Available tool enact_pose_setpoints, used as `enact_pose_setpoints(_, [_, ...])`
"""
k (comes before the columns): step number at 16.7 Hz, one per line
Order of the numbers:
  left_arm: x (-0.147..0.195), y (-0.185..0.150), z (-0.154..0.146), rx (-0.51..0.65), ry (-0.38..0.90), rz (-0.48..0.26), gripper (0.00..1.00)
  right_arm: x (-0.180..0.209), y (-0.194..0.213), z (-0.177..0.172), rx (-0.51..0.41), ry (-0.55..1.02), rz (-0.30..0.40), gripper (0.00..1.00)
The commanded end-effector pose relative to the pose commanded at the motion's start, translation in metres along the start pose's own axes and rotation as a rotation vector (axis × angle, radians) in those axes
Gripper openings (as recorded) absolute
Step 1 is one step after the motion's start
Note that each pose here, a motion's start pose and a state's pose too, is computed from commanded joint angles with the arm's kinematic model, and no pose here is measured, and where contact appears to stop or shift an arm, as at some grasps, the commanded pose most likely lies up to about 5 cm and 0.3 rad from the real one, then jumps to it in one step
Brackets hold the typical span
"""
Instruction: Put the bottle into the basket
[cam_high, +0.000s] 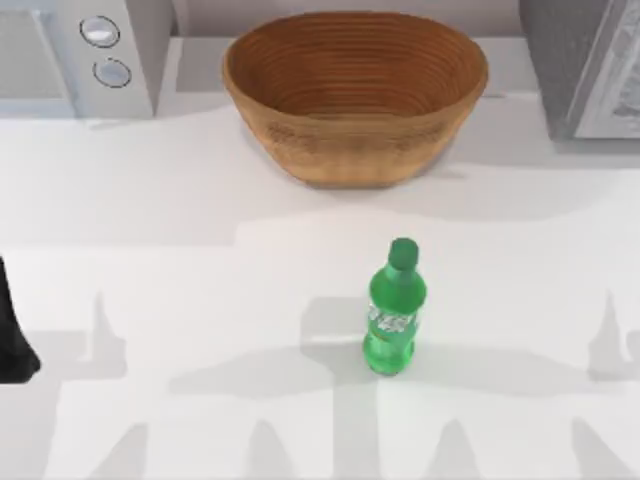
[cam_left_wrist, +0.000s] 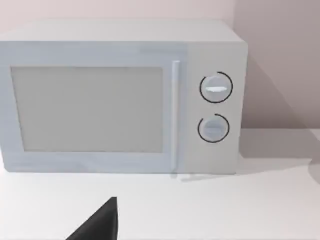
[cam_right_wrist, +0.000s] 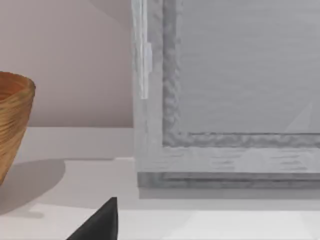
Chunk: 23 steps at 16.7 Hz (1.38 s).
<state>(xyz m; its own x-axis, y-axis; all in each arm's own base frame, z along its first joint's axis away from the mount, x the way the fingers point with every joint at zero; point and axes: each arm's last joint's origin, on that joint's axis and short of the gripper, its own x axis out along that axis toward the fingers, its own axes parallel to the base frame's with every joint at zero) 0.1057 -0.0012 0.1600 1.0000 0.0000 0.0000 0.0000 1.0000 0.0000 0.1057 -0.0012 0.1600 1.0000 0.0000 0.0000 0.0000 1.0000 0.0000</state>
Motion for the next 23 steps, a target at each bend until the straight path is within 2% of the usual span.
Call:
enact_pose_setpoints(3, [0.000,-0.001,0.001,-0.001,-0.003,-0.007,1.00,0.000,0.000,0.000,0.000,0.000,0.000,1.00])
enact_pose_setpoints(5, [0.003,-0.004,0.006,-0.004,-0.014,-0.038,1.00,0.000,0.000,0.000,0.000,0.000,0.000,1.00])
enact_pose_setpoints(9, [0.017,-0.019,0.020,-0.014,-0.041,-0.145,1.00,0.000,0.000,0.000,0.000,0.000,0.000,1.00])
enact_pose_setpoints(13, [0.042,-0.049,0.022,-0.015,-0.016,-0.286,1.00,0.000,0.000,0.000,0.000,0.000,0.000,1.00])
enact_pose_setpoints(18, [0.068,-0.105,-0.008,0.011,0.068,-0.480,1.00,0.000,0.000,0.000,0.000,0.000,0.000,1.00])
enact_pose_setpoints(23, [0.065,-0.159,-0.057,0.048,0.130,-0.658,1.00,0.000,0.000,0.000,0.000,0.000,0.000,1.00])
